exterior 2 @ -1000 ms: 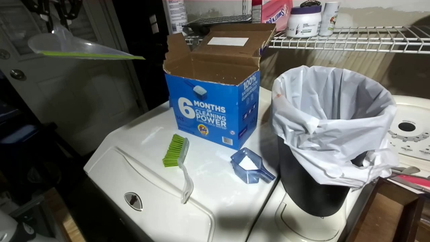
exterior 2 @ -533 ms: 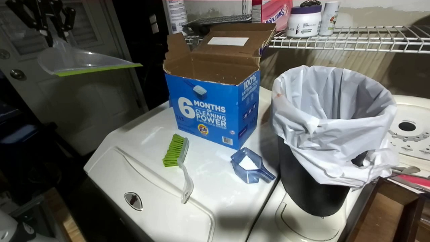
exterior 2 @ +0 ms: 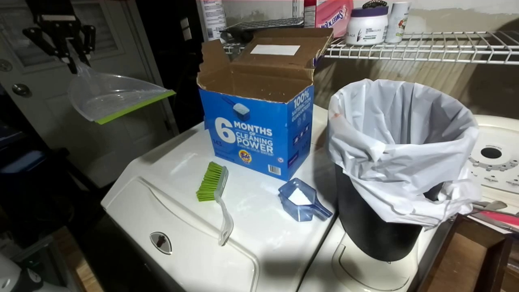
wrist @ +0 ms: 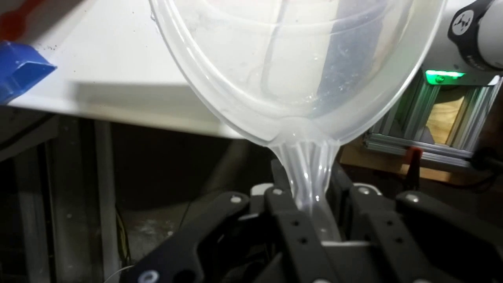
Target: Pour the washing powder on the pan into the box
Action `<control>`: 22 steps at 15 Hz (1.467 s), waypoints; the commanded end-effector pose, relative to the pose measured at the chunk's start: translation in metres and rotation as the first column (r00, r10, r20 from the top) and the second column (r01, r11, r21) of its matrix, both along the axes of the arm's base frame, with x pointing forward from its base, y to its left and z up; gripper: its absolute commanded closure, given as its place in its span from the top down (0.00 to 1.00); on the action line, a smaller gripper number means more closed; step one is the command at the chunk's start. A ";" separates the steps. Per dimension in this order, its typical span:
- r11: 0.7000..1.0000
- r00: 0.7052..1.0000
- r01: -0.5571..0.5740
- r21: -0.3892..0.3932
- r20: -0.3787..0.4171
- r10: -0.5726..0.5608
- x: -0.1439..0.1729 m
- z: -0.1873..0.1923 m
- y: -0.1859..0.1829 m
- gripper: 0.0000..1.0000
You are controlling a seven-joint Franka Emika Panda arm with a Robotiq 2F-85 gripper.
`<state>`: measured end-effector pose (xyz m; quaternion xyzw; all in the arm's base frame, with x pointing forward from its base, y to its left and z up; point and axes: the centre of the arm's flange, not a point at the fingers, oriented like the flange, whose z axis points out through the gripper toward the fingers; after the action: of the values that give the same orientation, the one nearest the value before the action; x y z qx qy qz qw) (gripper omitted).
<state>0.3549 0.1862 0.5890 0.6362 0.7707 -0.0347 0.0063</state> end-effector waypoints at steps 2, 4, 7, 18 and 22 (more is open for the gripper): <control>0.997 0.999 0.009 0.079 0.030 -0.012 -0.003 -0.025 0.002 0.07; 0.996 0.999 0.008 0.085 0.039 -0.012 0.001 -0.034 0.006 0.07; 0.995 0.999 0.009 0.100 0.051 -0.014 0.005 -0.049 0.015 0.07; 0.984 0.999 -0.041 0.172 0.022 0.038 0.022 -0.101 0.034 0.07; 0.978 0.998 -0.059 0.200 0.022 0.056 0.033 -0.123 0.037 0.07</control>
<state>0.3798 0.2199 0.4818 0.6204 0.7828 0.0329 -0.0357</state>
